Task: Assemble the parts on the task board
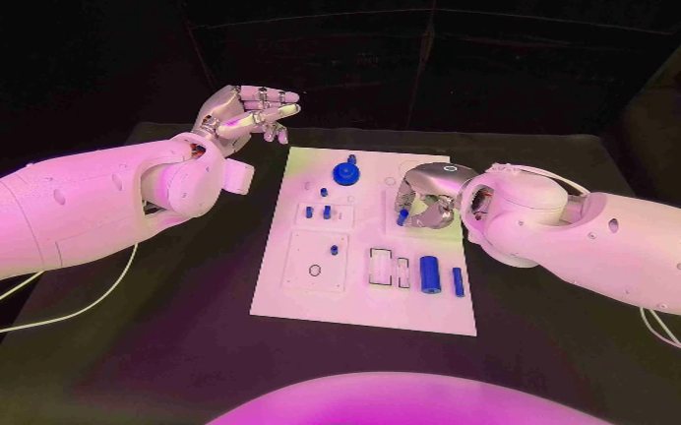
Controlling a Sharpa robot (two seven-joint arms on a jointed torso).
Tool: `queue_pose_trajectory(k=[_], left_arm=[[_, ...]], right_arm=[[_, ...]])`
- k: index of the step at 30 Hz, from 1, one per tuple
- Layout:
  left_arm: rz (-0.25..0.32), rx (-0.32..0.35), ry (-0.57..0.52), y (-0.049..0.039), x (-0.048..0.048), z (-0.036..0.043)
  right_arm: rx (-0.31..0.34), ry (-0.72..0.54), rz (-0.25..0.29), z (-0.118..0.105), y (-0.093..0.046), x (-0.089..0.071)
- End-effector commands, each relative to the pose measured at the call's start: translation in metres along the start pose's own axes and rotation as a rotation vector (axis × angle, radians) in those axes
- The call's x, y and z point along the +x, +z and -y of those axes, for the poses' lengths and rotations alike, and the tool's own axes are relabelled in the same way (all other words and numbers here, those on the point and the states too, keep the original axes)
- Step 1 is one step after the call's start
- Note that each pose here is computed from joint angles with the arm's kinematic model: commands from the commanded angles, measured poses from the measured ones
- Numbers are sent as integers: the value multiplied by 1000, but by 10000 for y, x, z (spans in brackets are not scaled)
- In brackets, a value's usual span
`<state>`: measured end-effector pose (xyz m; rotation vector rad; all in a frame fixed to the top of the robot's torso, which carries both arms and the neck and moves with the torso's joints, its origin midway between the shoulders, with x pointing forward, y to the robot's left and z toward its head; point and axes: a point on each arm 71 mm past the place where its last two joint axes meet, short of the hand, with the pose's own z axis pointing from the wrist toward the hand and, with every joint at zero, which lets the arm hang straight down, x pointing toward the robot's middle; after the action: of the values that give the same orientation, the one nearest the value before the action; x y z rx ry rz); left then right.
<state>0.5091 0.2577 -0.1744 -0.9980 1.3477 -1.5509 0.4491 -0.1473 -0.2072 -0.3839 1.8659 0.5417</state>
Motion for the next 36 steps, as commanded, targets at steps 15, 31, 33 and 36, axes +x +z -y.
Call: queue_pose_trajectory(k=[15,31,33,36], left_arm=[[-12,5,-9,3,11,11],[-8,5,-7,7,-4,8],[-7,5,-6,9,-6,8],[-8,5,-7,10,-4,7]], right_arm=[[14,-6,35,-13,13,-4],[-46,30,225,-87,-200,-152],[-57,39,236,-117,-242,-172],[-88,60,257,-200,-292,-209]])
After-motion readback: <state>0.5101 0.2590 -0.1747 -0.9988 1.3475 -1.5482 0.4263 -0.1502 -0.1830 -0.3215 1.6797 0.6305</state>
